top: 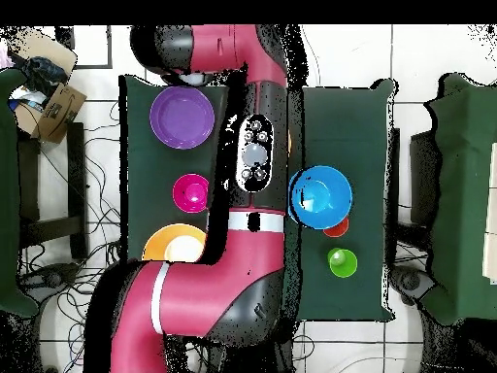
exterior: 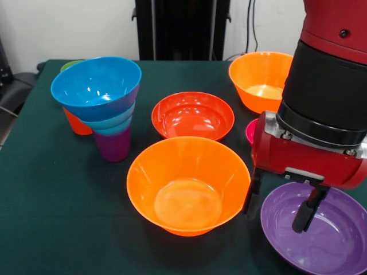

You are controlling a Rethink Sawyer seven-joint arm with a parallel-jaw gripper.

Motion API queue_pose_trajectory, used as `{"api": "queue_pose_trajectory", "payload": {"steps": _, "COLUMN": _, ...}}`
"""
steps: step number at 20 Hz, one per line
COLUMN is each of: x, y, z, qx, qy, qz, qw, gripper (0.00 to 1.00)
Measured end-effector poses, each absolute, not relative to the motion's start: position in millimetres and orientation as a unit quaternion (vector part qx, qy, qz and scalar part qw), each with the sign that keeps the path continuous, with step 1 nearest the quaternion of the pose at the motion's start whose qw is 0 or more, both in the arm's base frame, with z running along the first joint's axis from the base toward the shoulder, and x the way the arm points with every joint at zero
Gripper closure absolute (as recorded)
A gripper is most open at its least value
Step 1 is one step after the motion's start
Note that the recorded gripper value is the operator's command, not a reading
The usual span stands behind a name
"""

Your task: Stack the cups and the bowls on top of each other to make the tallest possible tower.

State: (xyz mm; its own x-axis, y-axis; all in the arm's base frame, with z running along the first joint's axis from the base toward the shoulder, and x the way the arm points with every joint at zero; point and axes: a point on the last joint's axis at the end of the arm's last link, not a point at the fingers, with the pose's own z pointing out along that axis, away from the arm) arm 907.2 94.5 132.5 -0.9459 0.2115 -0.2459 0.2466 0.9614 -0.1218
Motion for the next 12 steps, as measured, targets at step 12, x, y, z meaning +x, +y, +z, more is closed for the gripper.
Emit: {"api": "queue_pose_trajectory", "payload": {"steps": 12, "x": 907.0, "y": 93.0, "z": 134.8, "qx": 0.120, "qy": 0.983, "qz": -0.076, "qw": 0.114, "gripper": 0.00}}
